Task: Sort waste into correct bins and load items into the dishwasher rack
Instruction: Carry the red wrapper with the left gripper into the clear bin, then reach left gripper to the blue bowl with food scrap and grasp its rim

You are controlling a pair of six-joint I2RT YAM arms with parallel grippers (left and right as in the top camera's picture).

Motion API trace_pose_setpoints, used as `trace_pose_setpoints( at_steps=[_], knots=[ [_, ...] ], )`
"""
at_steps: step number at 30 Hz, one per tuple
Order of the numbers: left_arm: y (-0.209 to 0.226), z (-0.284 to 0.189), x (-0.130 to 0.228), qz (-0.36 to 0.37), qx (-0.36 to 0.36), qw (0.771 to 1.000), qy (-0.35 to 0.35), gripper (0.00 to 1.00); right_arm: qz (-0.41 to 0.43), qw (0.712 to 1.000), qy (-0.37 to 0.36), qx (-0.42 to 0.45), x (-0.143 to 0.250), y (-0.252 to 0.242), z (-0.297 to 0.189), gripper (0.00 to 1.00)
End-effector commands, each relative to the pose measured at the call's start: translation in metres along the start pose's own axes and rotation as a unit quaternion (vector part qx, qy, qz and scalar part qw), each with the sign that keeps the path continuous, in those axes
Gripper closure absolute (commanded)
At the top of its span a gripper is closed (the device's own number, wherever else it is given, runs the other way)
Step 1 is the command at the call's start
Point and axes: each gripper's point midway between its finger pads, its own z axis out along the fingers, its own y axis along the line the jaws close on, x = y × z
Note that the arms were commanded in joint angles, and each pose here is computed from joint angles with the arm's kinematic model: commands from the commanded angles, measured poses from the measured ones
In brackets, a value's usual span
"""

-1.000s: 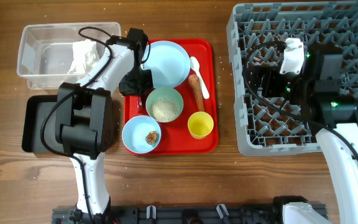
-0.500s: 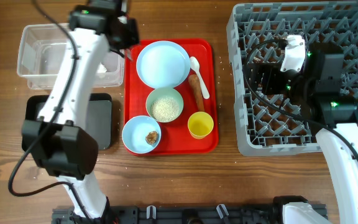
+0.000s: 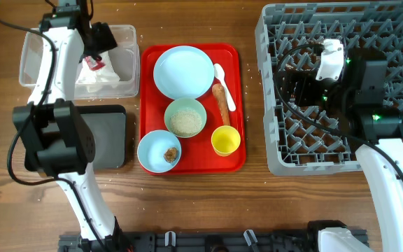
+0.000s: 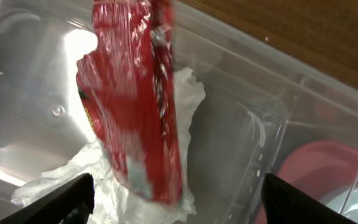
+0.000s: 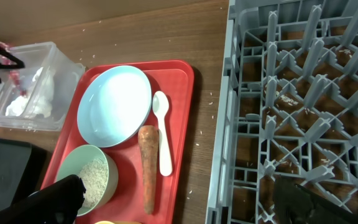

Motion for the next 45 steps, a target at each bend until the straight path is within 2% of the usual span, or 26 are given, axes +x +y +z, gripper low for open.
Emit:
trace_pose_setpoints(
  at_steps=[1, 8, 16, 17, 27, 37, 45],
  knots=[
    [-0.007, 0.002, 0.004, -0.014, 0.015, 1.0, 0.008, 0.1, 0.015, 1.0, -0.005, 0.003, -0.005, -0.001, 0.001, 0.0],
    [-0.029, -0.008, 0.007, -0.016, 0.081, 0.996, 0.022, 0.07, 0.012, 1.0, -0.006, 0.003, -0.006, -0.001, 0.001, 0.0],
    [-0.033, -0.053, -0.005, -0.024, 0.102, 0.994, -0.01, 0.06, 0.012, 1.0, -0.008, 0.002, -0.007, -0.001, 0.001, 0.0],
    [-0.035, -0.069, -0.003, -0.023, 0.114, 0.993, -0.009, 0.06, 0.011, 1.0, -0.009, 0.002, -0.007, -0.001, 0.001, 0.0],
    [-0.056, -0.09, 0.02, -0.003, 0.139, 0.99, 0.021, 0.07, 0.011, 1.0, -0.009, 0.002, -0.007, -0.001, 0.001, 0.0],
    [-0.093, -0.129, 0.045, 0.056, 0.163, 0.985, 0.02, 0.07, 0.011, 1.0, -0.009, -0.002, -0.007, 0.001, 0.0, 0.0],
    [-0.113, -0.143, 0.089, 0.146, 0.163, 0.974, 0.061, 0.07, 0.011, 1.0, -0.009, -0.009, -0.007, 0.003, 0.0, 0.0]
  ],
)
